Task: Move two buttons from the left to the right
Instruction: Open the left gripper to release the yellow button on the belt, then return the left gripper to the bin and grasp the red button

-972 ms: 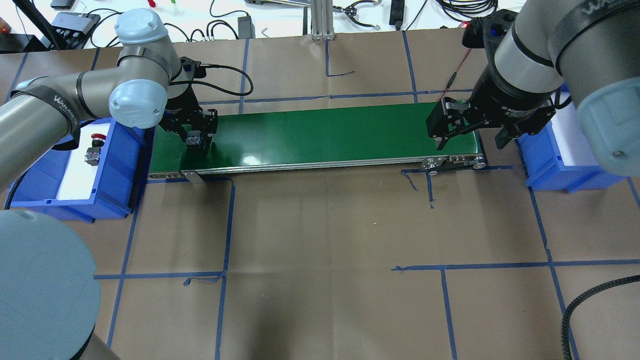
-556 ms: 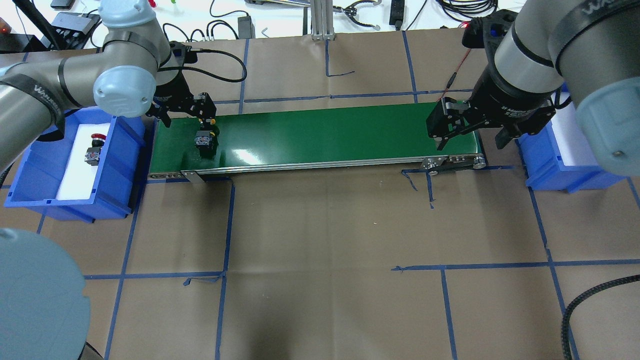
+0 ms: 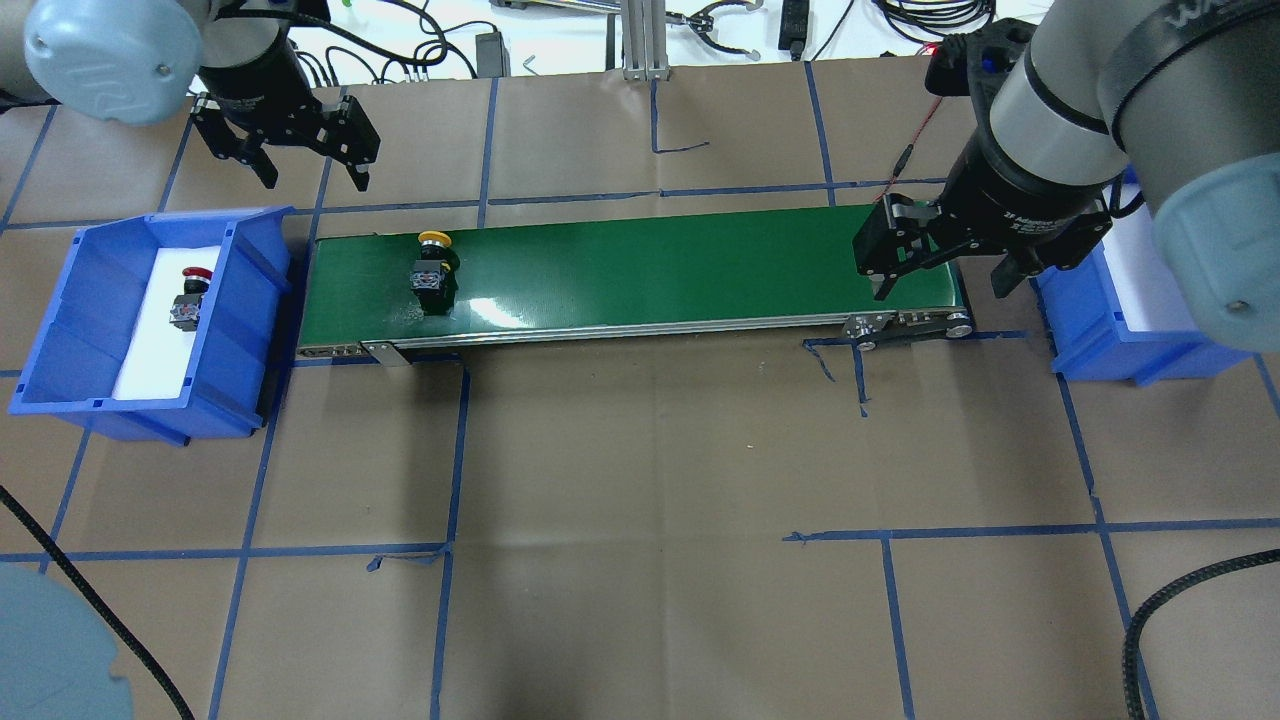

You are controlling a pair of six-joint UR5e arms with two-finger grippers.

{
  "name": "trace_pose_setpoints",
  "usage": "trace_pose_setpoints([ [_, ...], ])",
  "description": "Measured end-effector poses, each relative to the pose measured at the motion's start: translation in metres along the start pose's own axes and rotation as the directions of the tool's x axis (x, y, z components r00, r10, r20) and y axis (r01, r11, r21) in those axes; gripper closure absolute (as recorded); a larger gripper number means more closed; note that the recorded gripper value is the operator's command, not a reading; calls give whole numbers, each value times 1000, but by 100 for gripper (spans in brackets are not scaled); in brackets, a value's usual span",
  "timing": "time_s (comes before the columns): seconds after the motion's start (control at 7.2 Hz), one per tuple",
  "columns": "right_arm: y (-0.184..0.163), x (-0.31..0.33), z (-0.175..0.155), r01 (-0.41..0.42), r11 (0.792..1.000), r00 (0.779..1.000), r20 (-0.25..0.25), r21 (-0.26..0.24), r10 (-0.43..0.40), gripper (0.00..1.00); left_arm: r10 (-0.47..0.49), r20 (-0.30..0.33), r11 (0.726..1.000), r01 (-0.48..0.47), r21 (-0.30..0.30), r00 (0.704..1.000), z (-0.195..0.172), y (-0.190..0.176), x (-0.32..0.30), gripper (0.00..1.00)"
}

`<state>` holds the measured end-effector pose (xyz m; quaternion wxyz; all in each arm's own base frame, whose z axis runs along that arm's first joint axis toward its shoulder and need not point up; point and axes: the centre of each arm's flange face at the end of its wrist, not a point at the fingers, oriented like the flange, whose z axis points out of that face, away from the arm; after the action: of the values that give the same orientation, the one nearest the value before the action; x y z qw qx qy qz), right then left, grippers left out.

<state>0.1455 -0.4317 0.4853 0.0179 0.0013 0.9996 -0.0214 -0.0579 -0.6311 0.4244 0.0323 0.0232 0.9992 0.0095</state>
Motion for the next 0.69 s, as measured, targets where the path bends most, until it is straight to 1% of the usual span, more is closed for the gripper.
trace_pose_setpoints([
  [0.14, 0, 0, 0, 0, 1000, 1000, 0, 0, 0, 0, -13, -4, 1000, 13, -4, 1000, -8, 1, -12, 0],
  [0.42, 0, 0, 0, 0, 1000, 1000, 0, 0, 0, 0, -32, -17, 999, 32, -26, 999, -6, 4, -67, 0],
  [0.69, 0, 0, 0, 0, 1000, 1000, -1, 0, 0, 0, 7, -31, 999, -9, -48, 999, 8, 12, -151, 0],
])
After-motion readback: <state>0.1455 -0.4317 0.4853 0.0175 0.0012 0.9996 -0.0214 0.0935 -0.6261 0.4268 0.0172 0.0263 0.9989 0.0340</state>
